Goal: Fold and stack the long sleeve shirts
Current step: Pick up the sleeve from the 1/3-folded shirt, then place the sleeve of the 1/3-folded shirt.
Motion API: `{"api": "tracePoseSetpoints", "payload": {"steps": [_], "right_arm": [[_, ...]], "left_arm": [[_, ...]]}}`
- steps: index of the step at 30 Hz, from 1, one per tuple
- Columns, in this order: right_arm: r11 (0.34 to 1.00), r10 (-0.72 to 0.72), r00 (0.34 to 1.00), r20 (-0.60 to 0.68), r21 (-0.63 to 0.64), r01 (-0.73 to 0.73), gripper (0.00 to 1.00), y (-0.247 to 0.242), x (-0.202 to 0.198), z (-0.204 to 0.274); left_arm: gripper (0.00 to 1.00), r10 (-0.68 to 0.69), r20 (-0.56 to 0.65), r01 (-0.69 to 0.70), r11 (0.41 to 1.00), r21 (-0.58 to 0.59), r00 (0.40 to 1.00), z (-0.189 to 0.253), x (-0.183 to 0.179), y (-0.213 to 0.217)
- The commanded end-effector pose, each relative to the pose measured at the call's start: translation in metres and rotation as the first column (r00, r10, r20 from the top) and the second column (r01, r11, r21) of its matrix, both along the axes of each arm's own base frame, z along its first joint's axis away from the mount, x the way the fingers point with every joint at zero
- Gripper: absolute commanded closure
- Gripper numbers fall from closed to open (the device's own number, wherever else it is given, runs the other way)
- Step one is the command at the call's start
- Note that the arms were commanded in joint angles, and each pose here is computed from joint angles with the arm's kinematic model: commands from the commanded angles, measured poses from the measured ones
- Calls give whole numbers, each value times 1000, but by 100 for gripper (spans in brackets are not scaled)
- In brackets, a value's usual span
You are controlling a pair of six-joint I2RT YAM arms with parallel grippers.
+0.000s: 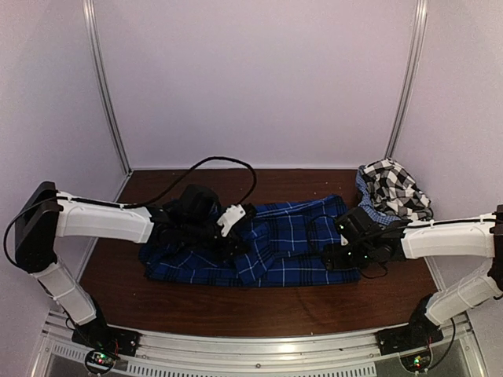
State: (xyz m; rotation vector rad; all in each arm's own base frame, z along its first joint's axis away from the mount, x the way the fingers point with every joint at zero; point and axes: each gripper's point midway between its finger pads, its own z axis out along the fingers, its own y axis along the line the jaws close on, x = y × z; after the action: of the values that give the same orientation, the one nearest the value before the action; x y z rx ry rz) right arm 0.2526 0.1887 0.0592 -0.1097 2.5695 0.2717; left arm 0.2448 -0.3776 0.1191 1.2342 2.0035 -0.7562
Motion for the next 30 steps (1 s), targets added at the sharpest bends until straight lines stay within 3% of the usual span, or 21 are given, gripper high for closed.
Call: {"api": "tracePoseSetpoints", "payload": {"steps": [1,6,10,17,24,30], "right_arm": [[1000,9,1000,30,2,-9,24,5,6,10],[1000,12,999,53,-1,-12,24,5,9,21],[1000,11,998,66,-5,-10,25,3,10,25],[1000,-6,997,73,-25,8,25,-5,9,21],[999,-6,997,71,-37,9,24,-9,9,16],[999,-2,998,66,-36,5,24,-8,9,13]], "left_arm": [[100,-7,49,10,998,-60,999,34,19,-8],[100,141,153,-111,976,-190,978,108,72,12],[100,299,237,-217,923,-319,924,174,116,54],[100,451,307,-314,859,-404,838,237,166,107],[100,483,361,-335,853,-400,798,265,193,135],[96,411,412,-276,896,-349,813,256,214,126]]}}
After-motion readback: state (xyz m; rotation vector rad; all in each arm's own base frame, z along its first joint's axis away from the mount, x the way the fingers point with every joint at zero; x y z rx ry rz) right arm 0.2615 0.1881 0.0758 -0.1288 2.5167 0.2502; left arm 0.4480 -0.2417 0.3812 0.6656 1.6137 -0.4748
